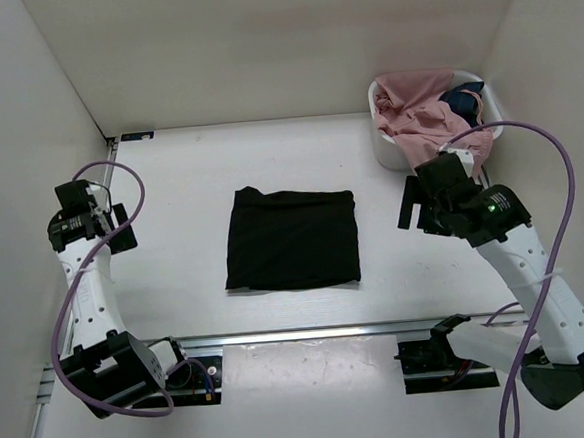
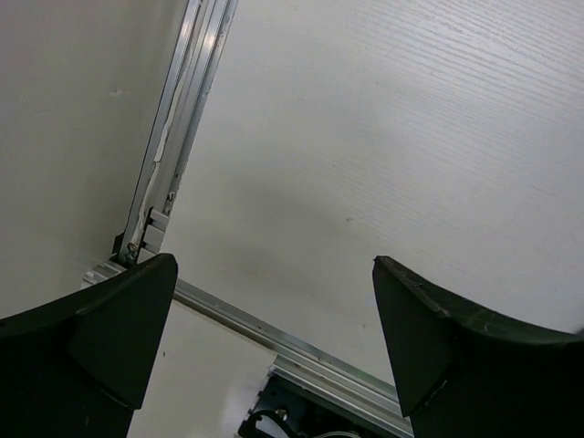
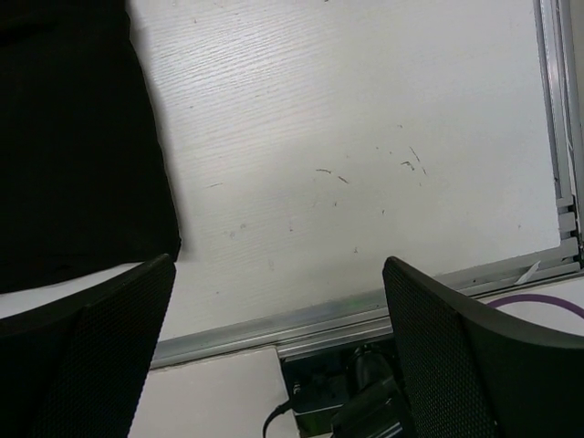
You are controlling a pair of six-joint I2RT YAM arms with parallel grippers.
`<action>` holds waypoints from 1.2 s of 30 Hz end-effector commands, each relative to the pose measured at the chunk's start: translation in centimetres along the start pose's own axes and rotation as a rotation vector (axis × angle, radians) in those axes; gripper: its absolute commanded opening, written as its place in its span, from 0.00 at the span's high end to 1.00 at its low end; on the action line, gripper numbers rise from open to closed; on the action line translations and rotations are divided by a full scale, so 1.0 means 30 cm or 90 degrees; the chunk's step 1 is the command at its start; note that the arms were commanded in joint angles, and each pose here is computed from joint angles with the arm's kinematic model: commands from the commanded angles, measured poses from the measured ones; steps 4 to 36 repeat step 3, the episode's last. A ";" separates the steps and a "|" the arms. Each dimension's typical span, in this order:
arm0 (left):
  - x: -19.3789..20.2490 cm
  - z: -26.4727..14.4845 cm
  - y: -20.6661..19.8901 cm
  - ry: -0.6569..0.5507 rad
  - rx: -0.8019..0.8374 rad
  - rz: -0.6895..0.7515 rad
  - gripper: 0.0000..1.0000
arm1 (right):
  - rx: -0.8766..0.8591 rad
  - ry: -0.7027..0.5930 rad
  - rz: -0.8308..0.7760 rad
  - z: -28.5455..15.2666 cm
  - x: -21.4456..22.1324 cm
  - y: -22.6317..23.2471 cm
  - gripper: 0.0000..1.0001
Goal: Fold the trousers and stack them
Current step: Fold the trousers
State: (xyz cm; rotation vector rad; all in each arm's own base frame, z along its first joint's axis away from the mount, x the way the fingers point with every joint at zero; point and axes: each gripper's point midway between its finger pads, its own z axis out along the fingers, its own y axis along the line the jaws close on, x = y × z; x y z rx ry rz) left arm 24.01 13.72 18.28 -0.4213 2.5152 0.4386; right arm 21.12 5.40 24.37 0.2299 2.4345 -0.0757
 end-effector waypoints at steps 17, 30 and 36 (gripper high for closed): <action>-0.032 -0.028 -0.001 -0.022 0.010 -0.013 0.00 | 0.015 -0.026 0.025 0.004 -0.012 -0.019 0.01; -0.032 -0.028 -0.001 -0.022 0.010 -0.013 0.00 | 0.015 -0.026 0.025 0.004 -0.012 -0.019 0.01; -0.032 -0.028 -0.001 -0.022 0.010 -0.013 0.00 | 0.015 -0.026 0.025 0.004 -0.012 -0.019 0.01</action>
